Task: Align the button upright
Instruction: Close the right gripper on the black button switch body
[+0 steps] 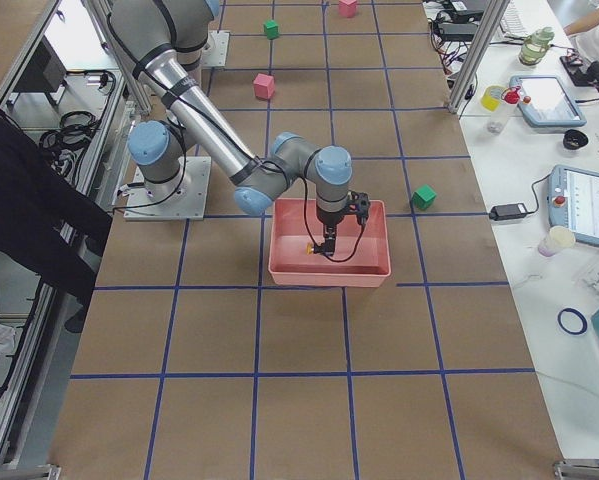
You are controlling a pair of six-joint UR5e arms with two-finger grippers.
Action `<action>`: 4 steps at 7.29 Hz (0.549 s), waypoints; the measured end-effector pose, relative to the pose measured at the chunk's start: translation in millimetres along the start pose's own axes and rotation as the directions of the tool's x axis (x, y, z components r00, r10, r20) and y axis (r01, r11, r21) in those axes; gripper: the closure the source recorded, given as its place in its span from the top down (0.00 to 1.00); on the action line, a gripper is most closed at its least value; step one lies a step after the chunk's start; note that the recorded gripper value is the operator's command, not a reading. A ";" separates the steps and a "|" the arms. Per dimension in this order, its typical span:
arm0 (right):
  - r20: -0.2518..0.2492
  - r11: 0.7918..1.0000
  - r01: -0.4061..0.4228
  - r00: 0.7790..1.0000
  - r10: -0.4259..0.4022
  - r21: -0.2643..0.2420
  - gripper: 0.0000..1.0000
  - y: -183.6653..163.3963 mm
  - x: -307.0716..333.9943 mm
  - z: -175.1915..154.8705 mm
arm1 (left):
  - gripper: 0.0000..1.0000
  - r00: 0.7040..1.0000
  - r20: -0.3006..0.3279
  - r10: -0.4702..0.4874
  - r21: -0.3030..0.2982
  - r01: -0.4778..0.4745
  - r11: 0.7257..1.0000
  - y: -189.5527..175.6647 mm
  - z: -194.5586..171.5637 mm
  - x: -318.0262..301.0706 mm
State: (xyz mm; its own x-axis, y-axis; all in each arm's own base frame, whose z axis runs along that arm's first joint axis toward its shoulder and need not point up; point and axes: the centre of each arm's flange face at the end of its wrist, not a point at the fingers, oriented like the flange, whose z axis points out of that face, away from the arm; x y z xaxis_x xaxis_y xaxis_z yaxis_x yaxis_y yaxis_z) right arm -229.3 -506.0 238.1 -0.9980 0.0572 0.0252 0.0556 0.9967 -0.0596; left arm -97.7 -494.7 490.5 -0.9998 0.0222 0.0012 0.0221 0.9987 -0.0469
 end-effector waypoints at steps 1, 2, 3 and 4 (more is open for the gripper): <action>0.012 1.000 0.002 1.000 -0.002 -0.002 1.00 1.2 -1.5 7.2 | 1.00 1.000 0.000 0.000 0.000 0.000 1.000 0.0 0.0 0.0; 0.021 1.000 0.008 1.000 -0.008 -0.009 1.00 1.8 -2.1 14.3 | 1.00 1.000 -0.001 0.000 0.001 0.000 1.000 -0.1 -0.1 0.1; 0.029 0.999 0.027 0.999 -0.027 -0.017 1.00 2.5 -2.5 20.5 | 1.00 1.000 -0.001 -0.001 0.003 0.001 1.000 -0.3 -0.3 0.1; 0.034 0.998 0.051 0.998 -0.050 -0.022 1.00 3.2 -3.1 24.0 | 1.00 1.000 0.000 -0.001 0.006 0.001 1.000 -0.6 -0.6 0.0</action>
State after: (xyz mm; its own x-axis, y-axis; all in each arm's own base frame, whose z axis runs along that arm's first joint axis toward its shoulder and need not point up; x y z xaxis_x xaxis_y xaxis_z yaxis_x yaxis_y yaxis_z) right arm -226.8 -504.3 213.8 -1.0000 0.0049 -0.0058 0.0051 0.9993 -0.0362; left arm -97.7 -495.2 491.1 -0.9998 0.0216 0.0014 0.0215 0.9984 -0.0527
